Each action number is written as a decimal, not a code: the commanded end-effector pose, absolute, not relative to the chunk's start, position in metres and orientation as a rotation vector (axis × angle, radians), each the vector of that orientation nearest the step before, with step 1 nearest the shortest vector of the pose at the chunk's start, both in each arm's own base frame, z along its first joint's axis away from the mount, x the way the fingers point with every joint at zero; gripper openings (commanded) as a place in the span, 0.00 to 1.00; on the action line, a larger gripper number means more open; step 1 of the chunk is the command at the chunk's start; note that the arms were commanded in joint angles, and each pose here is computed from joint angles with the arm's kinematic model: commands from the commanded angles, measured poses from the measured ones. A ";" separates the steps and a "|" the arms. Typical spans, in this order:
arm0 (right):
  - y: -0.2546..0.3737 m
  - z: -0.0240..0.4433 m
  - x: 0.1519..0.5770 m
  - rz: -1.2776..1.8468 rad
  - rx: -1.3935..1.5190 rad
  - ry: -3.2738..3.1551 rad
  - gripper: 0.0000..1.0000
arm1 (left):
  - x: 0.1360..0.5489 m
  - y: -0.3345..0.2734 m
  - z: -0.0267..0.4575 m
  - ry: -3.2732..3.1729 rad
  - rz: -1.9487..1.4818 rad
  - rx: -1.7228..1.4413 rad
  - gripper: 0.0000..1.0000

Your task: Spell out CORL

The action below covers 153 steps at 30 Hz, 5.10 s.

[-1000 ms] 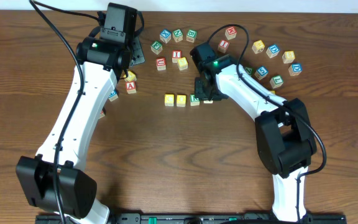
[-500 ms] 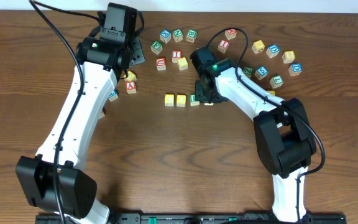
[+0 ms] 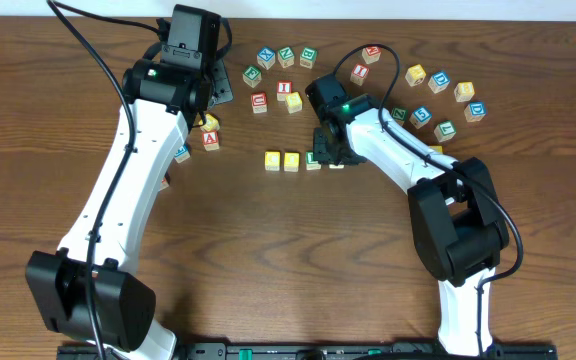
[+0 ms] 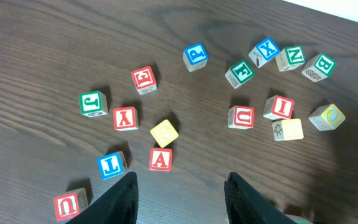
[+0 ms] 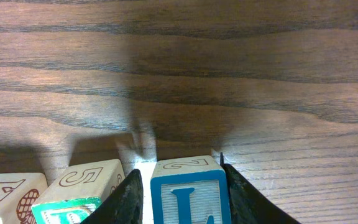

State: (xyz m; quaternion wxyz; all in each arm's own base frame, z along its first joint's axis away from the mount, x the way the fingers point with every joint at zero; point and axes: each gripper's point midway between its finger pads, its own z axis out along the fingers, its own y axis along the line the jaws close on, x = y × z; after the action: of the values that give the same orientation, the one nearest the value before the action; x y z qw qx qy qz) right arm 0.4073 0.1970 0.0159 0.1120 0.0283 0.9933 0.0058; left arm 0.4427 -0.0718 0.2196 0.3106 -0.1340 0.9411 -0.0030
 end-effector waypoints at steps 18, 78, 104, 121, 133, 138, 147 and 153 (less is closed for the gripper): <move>0.198 0.016 0.404 0.017 0.087 2.927 0.31 | 0.442 -0.070 0.219 2.486 -0.001 -0.364 0.45; 0.198 0.016 0.405 0.048 0.352 2.906 0.33 | 0.442 -0.070 0.219 2.485 -0.001 -0.364 0.45; 0.174 0.083 0.396 0.086 0.170 2.958 0.02 | 0.444 -0.070 0.220 2.476 -0.005 -0.363 0.45; 0.179 0.030 0.351 0.062 0.075 3.129 0.01 | 0.444 -0.070 0.220 2.476 -0.005 -0.363 0.45; 0.204 0.013 0.355 0.130 -0.032 3.050 0.01 | 0.444 -0.070 0.220 2.476 -0.005 -0.364 0.45; 0.206 0.014 0.361 0.141 -0.054 3.023 0.02 | 0.444 -0.070 0.220 2.476 -0.005 -0.364 0.45; 0.210 0.015 0.368 0.162 -0.093 2.989 0.02 | 0.444 -0.070 0.220 2.476 -0.005 -0.364 0.45; 0.212 0.017 0.368 0.176 -0.111 2.987 0.01 | 0.444 -0.070 0.220 2.476 -0.005 -0.363 0.45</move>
State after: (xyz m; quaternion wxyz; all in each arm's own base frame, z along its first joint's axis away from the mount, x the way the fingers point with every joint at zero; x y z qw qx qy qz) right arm 0.3718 0.2094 0.0191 0.0773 -0.0229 0.9951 0.0574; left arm 0.4445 -0.0722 0.2209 0.3146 -0.1343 0.9397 -0.0046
